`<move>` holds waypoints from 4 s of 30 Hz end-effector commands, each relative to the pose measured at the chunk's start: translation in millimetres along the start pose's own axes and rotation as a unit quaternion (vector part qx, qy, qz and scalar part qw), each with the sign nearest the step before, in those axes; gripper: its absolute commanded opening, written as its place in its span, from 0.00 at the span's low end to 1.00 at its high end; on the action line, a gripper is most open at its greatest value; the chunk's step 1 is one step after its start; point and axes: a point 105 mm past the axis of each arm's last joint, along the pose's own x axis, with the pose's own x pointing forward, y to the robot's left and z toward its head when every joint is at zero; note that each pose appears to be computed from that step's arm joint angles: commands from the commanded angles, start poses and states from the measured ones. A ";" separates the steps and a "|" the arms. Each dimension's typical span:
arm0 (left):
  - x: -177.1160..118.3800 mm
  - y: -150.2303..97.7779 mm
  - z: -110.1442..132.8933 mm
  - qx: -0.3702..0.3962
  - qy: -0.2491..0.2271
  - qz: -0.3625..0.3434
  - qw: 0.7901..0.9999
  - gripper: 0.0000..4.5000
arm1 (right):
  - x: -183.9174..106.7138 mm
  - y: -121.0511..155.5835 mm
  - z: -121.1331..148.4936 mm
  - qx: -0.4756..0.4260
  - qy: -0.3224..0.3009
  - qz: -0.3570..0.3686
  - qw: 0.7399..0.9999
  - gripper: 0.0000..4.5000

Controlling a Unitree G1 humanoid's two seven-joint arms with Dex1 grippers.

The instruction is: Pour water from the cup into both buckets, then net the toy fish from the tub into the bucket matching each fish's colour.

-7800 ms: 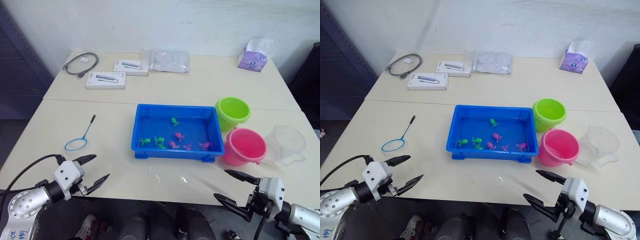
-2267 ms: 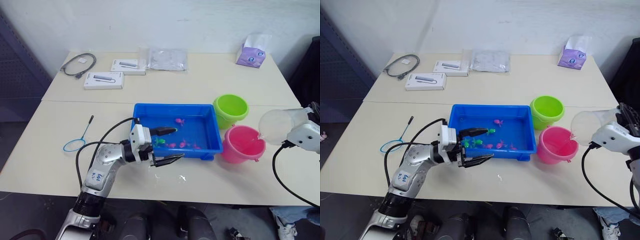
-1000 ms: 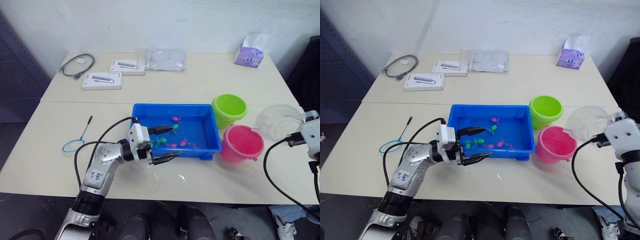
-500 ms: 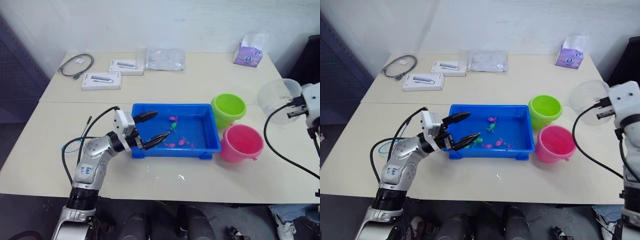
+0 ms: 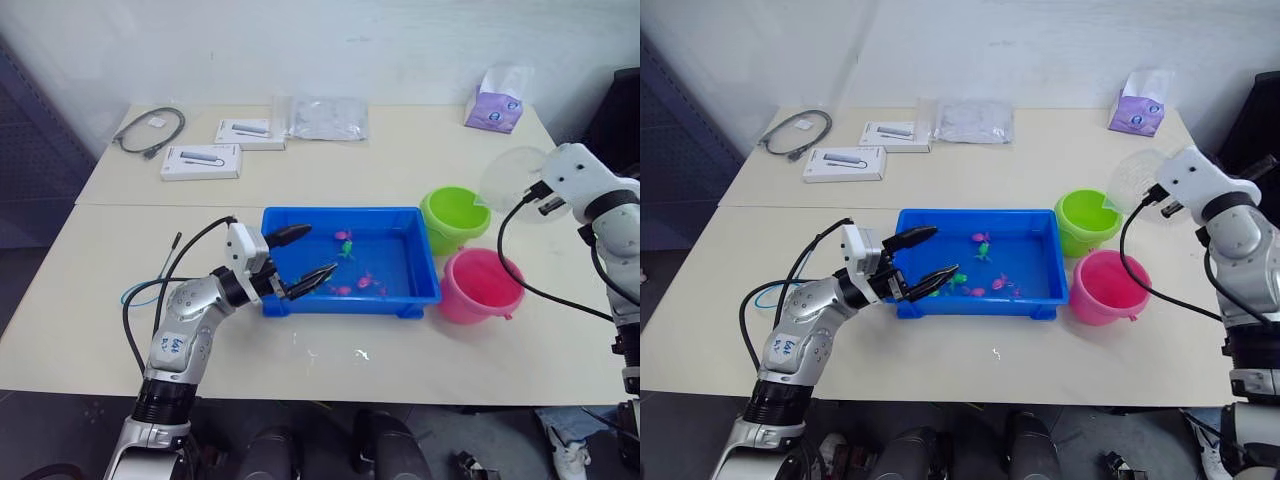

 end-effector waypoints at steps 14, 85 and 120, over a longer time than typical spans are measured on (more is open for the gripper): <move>7.2 -5.8 10.7 0.052 -0.004 -0.017 0.999 1.00 | 10.5 -27.8 22.2 -0.151 -0.044 -0.075 0.985 0.01; -8.8 -32.6 35.7 -0.012 0.003 -0.140 0.990 1.00 | -69.6 22.2 -120.2 0.575 0.146 -0.155 0.790 0.01; -69.0 3.4 21.1 0.016 0.095 -0.048 0.994 1.00 | -188.7 23.2 -30.7 0.566 -0.061 0.052 0.821 0.99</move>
